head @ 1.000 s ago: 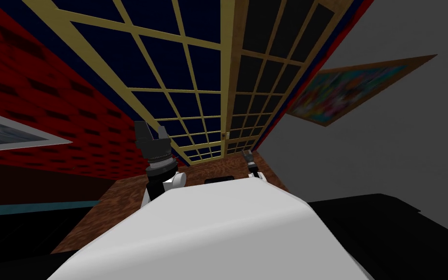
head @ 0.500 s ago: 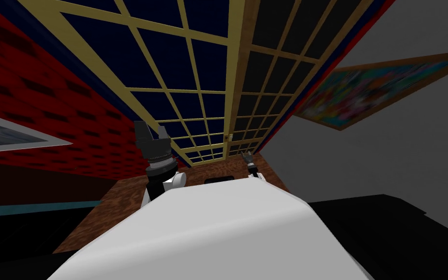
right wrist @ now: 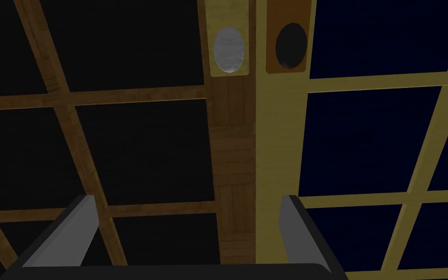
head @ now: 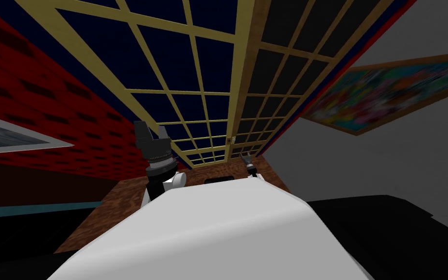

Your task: Pull the door open

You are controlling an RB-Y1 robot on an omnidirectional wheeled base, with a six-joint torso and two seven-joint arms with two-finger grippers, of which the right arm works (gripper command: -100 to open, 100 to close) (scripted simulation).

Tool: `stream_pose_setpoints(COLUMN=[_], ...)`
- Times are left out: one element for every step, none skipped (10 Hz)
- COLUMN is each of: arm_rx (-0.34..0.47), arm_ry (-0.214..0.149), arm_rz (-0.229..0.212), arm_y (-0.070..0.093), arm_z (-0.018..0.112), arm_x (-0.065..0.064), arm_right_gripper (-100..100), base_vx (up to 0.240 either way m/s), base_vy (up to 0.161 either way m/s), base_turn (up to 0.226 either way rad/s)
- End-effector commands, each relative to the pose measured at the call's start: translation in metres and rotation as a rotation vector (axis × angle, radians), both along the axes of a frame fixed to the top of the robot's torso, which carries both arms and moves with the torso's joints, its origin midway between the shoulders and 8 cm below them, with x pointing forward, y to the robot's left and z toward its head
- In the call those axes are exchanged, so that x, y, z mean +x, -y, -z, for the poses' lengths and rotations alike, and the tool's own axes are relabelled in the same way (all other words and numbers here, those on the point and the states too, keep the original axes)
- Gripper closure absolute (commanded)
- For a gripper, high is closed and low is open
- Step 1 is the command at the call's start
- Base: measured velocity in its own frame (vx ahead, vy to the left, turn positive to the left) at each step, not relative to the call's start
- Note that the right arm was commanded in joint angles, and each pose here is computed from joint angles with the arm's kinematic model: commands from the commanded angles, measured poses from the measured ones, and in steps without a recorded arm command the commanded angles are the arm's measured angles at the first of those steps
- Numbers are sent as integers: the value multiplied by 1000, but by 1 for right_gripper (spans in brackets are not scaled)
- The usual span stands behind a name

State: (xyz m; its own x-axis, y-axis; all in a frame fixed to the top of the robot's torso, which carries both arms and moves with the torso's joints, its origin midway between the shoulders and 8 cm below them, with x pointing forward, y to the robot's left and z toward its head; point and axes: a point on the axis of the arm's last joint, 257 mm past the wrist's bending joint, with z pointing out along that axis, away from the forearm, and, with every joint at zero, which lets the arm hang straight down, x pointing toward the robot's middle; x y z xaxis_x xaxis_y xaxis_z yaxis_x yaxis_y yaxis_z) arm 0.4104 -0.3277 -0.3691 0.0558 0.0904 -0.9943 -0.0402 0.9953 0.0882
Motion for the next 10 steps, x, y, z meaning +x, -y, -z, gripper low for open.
stream_pose_setpoints(arm_rx=[-21,-42,-49,-63,-76,-83,-76,-83,-84,-87], arm_ry=[-13,-26,-31,-40,-48,-51,-49,-74,-82,-96], arm_rz=[-1,-2,-3,-4,-6,-7,-6,18,27,42], arm_y=[-2,-3,-4,-5,-6,-7,-7,5,9,16], arm_z=[7,14,16,21,25,27,25,35,37,42], arm_x=[0,0,-1,-1,-1,-1,-1,-12,-16,-22], arm_right_gripper=[-100,-100,-100,-100,-100,-100,-100,-100,-100,-100], base_vx=[133,143,146,152,180,167,69,-90,-168,-173], base_vy=[31,37,40,26,16,6,1,-35,-30,-42], base_turn=[27,58,41,41,56,39,8,-41,-35,-24])
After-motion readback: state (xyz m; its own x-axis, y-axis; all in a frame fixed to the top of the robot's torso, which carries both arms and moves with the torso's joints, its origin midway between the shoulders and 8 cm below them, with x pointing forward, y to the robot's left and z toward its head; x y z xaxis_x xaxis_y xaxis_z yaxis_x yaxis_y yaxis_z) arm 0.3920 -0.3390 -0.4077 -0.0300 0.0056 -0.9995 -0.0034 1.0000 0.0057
